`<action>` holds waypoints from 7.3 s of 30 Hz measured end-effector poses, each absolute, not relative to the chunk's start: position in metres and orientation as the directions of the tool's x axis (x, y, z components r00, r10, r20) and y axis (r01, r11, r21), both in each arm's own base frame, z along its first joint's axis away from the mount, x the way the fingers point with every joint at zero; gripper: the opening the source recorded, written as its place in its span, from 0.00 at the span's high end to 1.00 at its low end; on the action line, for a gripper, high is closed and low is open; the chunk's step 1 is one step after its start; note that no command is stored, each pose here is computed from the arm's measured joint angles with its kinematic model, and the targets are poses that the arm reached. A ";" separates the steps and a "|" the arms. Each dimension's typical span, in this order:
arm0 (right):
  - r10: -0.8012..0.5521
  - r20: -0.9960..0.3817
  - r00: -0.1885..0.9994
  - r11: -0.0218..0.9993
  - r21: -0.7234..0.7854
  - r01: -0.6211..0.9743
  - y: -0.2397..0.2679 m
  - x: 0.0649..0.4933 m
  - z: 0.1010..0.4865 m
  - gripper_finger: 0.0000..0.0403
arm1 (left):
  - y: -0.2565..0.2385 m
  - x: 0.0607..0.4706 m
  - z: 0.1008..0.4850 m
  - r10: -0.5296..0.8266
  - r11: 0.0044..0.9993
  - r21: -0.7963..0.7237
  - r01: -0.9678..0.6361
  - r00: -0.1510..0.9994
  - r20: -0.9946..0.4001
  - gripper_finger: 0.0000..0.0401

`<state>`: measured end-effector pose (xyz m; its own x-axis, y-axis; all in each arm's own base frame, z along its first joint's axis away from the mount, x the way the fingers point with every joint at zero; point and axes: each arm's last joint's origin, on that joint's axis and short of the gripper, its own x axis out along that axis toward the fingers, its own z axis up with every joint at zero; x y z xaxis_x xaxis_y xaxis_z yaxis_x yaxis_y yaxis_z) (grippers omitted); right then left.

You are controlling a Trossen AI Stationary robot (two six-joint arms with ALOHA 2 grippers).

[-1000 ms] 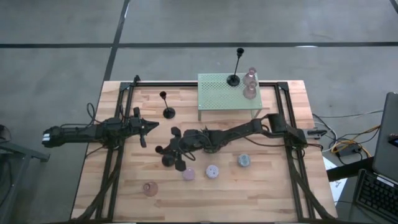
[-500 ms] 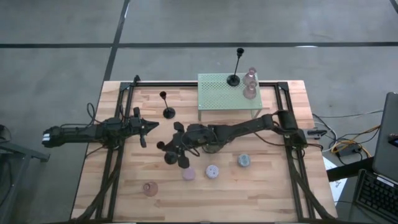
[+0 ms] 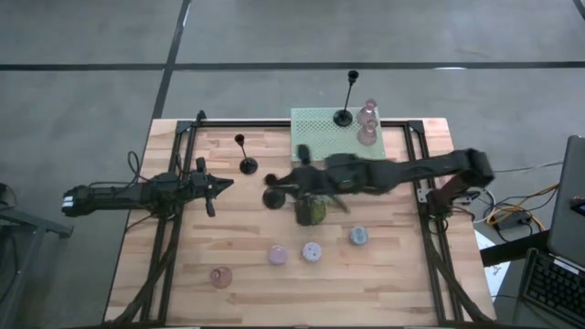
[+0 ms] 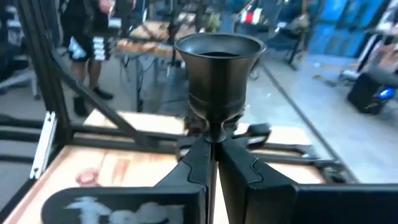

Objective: Pick & Place candle stick holders
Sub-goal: Put the bottom black candle holder on the shelf, then put the black candle holder on the shelf

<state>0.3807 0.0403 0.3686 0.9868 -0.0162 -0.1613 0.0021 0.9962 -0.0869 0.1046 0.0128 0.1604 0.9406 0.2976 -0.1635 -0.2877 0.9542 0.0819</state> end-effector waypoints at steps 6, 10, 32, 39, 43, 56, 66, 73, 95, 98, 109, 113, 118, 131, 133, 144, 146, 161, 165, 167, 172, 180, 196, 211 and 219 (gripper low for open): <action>-0.228 -0.134 0.965 0.969 -0.131 0.210 0.019 0.322 0.376 0.97 | 0.013 0.105 0.160 0.298 0.954 0.082 -0.288 0.940 -0.163 0.94; -0.397 -0.085 0.914 0.916 -0.097 0.389 -0.009 0.283 0.381 0.97 | 0.013 0.105 0.160 0.298 0.954 0.082 -0.288 0.941 -0.163 0.94; -0.739 -0.171 0.652 0.654 0.049 0.755 -0.108 0.207 0.325 0.97 | 0.013 0.105 0.160 0.298 0.954 0.082 -0.288 0.941 -0.164 0.94; -0.757 -0.176 0.629 0.632 0.043 0.774 -0.114 0.204 0.322 0.97 | 0.013 0.105 0.160 0.298 0.954 0.082 -0.288 0.941 -0.164 0.94; -0.763 -0.183 0.620 0.624 0.047 0.780 -0.116 0.203 0.319 0.97 | 0.013 0.105 0.160 0.298 0.954 0.082 -0.288 0.940 -0.164 0.94; -0.773 -0.164 0.612 0.609 0.075 0.789 -0.118 0.204 0.310 0.97 | 0.013 0.105 0.160 0.298 0.954 0.082 -0.288 0.940 -0.164 0.94; -0.775 -0.176 0.607 0.610 0.047 0.791 -0.127 0.221 0.298 0.97 | 0.013 0.105 0.160 0.298 0.954 0.082 -0.288 0.941 -0.163 0.94; -0.775 -0.165 0.610 0.611 0.052 0.790 -0.127 0.221 0.299 0.97 | 0.013 0.105 0.160 0.298 0.954 0.082 -0.288 0.940 -0.164 0.94; -0.773 -0.156 0.615 0.616 0.049 0.786 -0.127 0.221 0.299 0.97 | 0.013 0.105 0.161 0.298 0.954 0.082 -0.288 0.941 -0.164 0.94; -0.774 -0.154 0.614 0.617 0.030 0.786 -0.127 0.221 0.300 0.97 | 0.013 0.105 0.161 0.298 0.954 0.082 -0.288 0.941 -0.164 0.94; -0.778 -0.153 0.610 0.612 0.036 0.790 -0.128 0.221 0.300 0.97 | 0.013 0.105 0.161 0.298 0.954 0.082 -0.288 0.941 -0.163 0.94; -0.778 -0.158 0.608 0.607 0.059 0.793 -0.128 0.221 0.299 0.97 | 0.013 0.105 0.161 0.298 0.954 0.082 -0.288 0.941 -0.163 0.94; -0.778 -0.163 0.607 0.607 0.054 0.793 -0.128 0.220 0.299 0.92 | 0.013 0.105 0.160 0.298 0.954 0.082 -0.288 0.941 -0.164 0.94; -0.758 -0.144 0.636 0.634 0.067 0.770 -0.120 0.219 0.305 0.62 | 0.013 0.105 0.160 0.298 0.954 0.082 -0.288 0.940 -0.164 0.94; -0.750 -0.131 0.649 0.645 0.073 0.760 -0.116 0.217 0.308 0.58 | 0.013 0.105 0.161 0.298 0.954 0.082 -0.288 0.940 -0.164 0.94; -0.701 -0.128 0.702 0.696 0.094 0.712 -0.089 0.200 0.323 0.51 | 0.013 0.105 0.160 0.298 0.954 0.082 -0.288 0.940 -0.164 0.94; -0.702 -0.135 0.699 0.695 0.088 0.714 -0.087 0.197 0.324 0.51 | 0.013 0.105 0.161 0.298 0.954 0.082 -0.288 0.941 -0.163 0.94; -0.597 -0.178 0.783 0.777 0.117 0.619 -0.053 0.180 0.327 0.52 | 0.013 0.105 0.161 0.298 0.954 0.082 -0.288 0.940 -0.163 0.94; -0.502 -0.203 0.841 0.835 0.141 0.533 -0.038 0.186 0.321 0.52 | 0.013 0.105 0.161 0.298 0.954 0.082 -0.288 0.941 -0.163 0.94; -0.432 -0.228 0.873 0.873 0.139 0.468 -0.028 0.192 0.315 0.53 | 0.013 0.105 0.161 0.298 0.954 0.082 -0.288 0.940 -0.164 0.94; -0.288 -0.280 0.916 0.938 0.108 0.329 0.004 0.209 0.300 0.65 | 0.013 0.105 0.161 0.298 0.954 0.082 -0.288 0.941 -0.163 0.94; -0.129 -0.390 0.912 0.982 0.078 0.173 0.038 0.225 0.261 0.96 | 0.013 0.105 0.161 0.298 0.954 0.082 -0.288 0.941 -0.163 0.94; 0.128 -0.182 0.975 0.988 0.107 -0.110 0.038 0.179 0.187 0.98 | 0.013 0.105 0.165 0.309 0.951 0.074 -0.301 0.944 -0.118 0.94; 0.147 -0.122 0.982 0.974 0.194 -0.122 0.029 0.136 0.153 0.98 | 0.018 0.102 0.200 0.472 0.865 -0.302 -0.400 0.853 0.224 0.94; 0.153 -0.109 0.982 0.967 0.221 -0.126 0.029 0.135 0.154 0.98 | 0.024 0.112 0.174 0.609 0.747 -0.312 -0.587 0.792 -0.034 0.80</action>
<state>0.1347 0.0288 0.1543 0.9821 0.1534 -0.1090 -0.1264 0.9670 0.2213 0.1121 0.0236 0.1739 0.7922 0.6093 -0.0335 -0.5874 0.7466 -0.3122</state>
